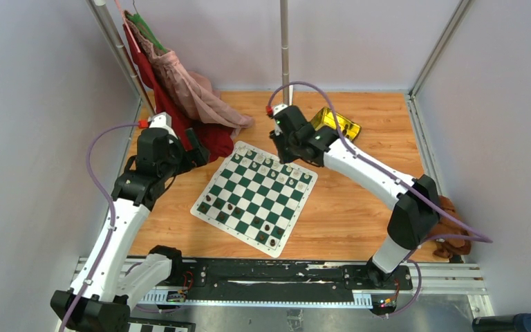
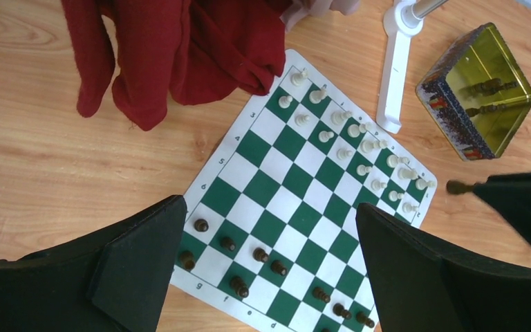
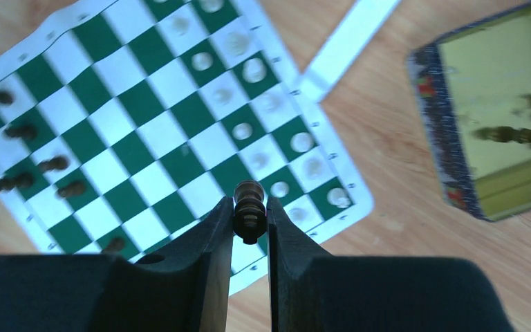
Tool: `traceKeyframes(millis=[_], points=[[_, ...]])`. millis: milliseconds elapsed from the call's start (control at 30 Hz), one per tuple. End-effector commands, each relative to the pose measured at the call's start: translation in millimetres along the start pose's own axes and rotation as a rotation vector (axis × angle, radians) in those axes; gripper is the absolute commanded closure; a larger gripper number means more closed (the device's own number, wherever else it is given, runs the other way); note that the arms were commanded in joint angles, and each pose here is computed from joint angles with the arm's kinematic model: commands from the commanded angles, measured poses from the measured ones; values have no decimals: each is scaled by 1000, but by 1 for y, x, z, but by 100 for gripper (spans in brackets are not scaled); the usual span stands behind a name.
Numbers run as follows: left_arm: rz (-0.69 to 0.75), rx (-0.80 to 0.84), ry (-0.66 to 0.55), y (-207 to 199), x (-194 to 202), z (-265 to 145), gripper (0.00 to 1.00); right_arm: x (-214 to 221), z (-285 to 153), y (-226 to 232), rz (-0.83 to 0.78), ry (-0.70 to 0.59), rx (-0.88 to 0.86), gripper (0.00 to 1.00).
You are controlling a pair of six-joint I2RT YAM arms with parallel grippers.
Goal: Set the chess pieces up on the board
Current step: Place the chess piece on the chessboard.
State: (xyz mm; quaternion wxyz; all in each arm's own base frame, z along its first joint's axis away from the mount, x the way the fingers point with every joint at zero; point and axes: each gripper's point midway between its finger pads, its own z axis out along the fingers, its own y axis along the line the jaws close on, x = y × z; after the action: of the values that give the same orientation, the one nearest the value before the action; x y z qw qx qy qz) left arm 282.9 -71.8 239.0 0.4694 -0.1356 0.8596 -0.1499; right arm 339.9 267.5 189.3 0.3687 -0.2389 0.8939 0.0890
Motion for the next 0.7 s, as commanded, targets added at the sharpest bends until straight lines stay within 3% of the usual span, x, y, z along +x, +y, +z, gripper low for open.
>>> traceKeyframes(millis=[0, 300, 667], points=[[-12, -40, -1, 10, 4, -6, 0, 5, -23, 48, -91, 9, -102, 100], [-22, -159, -16, 33, 5, -16, 0, 39, -32, 130, -254, 61, -243, 100], [-17, -310, -57, 60, 0, -28, 0, 72, -29, 186, -403, 144, -345, 100]])
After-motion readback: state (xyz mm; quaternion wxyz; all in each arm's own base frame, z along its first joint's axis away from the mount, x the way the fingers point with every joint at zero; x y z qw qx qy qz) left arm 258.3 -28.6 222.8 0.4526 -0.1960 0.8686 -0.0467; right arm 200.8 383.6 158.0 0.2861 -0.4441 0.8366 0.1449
